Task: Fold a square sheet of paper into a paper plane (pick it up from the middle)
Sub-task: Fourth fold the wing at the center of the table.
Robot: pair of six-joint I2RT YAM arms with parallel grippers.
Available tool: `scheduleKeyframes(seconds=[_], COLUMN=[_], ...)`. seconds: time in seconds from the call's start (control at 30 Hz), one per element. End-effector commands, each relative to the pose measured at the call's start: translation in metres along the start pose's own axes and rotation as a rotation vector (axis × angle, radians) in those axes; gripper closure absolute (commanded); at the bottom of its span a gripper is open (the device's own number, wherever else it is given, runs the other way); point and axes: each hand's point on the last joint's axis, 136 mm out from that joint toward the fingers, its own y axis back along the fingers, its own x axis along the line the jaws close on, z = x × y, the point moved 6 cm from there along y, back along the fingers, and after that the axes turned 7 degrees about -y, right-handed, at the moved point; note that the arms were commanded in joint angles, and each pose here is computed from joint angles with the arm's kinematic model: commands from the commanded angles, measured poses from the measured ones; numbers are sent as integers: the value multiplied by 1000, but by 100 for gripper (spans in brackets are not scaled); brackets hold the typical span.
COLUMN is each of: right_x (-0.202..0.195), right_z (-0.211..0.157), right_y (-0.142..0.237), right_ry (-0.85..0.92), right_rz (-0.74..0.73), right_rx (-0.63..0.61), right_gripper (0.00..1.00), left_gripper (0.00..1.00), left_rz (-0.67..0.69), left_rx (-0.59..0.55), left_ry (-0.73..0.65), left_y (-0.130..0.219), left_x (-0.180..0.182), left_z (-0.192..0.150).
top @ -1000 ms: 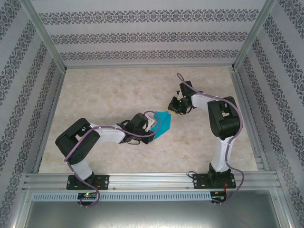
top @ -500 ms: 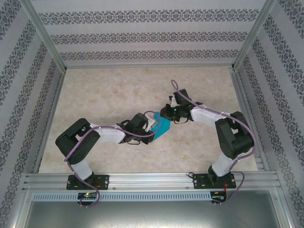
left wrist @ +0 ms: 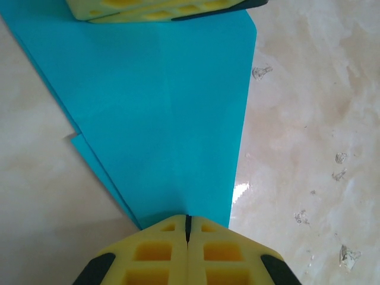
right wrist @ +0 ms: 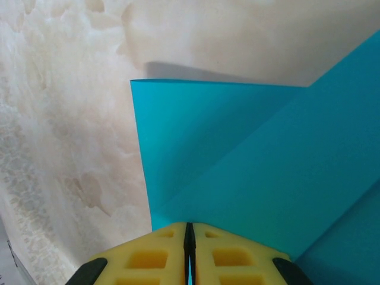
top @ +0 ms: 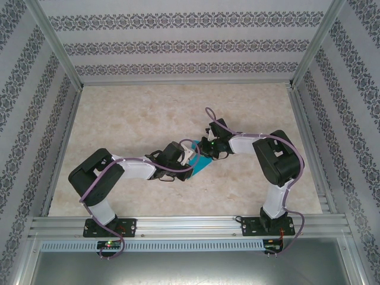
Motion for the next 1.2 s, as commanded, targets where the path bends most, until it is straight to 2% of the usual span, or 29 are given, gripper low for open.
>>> scheduleKeyframes(seconds=[0.0, 0.3, 0.83, 0.97, 1.17], right_x=[-21, -45, -43, -40, -32], right_z=[7, 5, 4, 3, 0], right_y=[-7, -11, -9, -10, -13], right_ry=[-10, -39, -8, 2, 24], right_rz=[-81, -135, -160, -151, -122], right_rx=[-24, -24, -23, -13, 3], right_gripper=[88, 88, 89, 89, 89], left_gripper=[94, 94, 96, 96, 96], left_rz=[27, 62, 92, 73, 52], left_rx=[267, 271, 366, 356, 276], left_ry=[97, 78, 45, 37, 23], left_y=[2, 15, 21, 28, 40], left_x=[6, -3, -13, -20, -30], left_z=[-68, -78, -100, -94, -69])
